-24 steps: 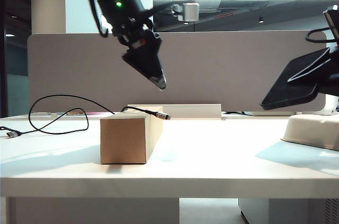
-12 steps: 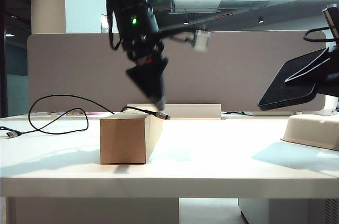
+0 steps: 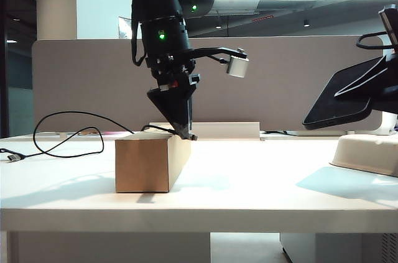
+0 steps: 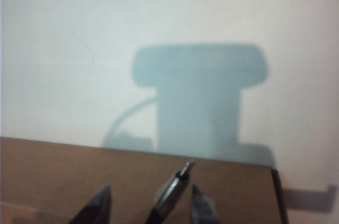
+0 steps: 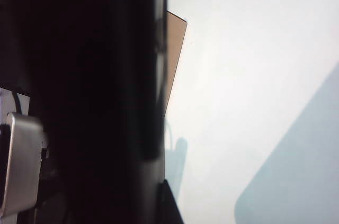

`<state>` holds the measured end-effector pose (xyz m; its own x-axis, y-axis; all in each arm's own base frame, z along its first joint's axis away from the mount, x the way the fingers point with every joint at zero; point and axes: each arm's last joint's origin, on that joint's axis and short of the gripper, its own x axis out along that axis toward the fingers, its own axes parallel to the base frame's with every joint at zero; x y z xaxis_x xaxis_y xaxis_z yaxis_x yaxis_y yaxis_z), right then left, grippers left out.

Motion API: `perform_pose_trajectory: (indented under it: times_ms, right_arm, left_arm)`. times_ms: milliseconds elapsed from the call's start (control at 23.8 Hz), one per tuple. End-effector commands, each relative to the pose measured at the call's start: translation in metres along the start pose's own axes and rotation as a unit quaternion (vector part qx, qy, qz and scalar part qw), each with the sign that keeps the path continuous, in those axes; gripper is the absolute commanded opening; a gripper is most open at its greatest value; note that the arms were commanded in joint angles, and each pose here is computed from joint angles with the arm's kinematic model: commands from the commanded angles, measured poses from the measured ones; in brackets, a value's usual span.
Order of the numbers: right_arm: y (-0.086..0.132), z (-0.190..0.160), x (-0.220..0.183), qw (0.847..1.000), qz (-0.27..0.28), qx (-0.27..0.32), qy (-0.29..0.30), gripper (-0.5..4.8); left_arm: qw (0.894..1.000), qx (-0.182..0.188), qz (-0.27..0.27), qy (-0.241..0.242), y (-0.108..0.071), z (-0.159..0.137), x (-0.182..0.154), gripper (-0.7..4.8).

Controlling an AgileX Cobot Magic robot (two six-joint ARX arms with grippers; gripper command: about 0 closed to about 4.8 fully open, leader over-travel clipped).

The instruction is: Pick up the charging cable and the phone, plug the charging cable into the charging port on the phone, and finally place them back on the table.

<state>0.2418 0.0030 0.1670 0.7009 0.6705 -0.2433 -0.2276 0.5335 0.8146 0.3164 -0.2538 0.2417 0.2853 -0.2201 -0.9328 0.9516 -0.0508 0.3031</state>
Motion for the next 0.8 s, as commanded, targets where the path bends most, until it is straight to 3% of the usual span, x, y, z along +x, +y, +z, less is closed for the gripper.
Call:
perform_pose_trajectory:
  times_ms: [42,505,673,799]
  right_arm:
    - [0.005,0.004,-0.001,1.0,0.013,-0.021,-0.011,-0.06]
    - [0.005,0.005,-0.001,1.0,0.013,-0.021,-0.011,-0.06]
    - [0.005,0.005,-0.001,1.0,0.013,-0.021,-0.011,-0.06]
    - [0.005,0.005,-0.001,1.0,0.013,-0.021,-0.011,-0.06]
  left_arm:
    - [1.0,0.009,0.007,0.001,0.0,0.002,-0.002,1.82]
    - [1.0,0.01,-0.005,0.025,-0.001,0.0,0.007,1.73]
    - [0.999,0.01,-0.01,0.033,-0.002,-0.001,0.011,1.06]
    - [0.999,0.01,-0.01,0.033,-0.002,0.0,0.011,1.05]
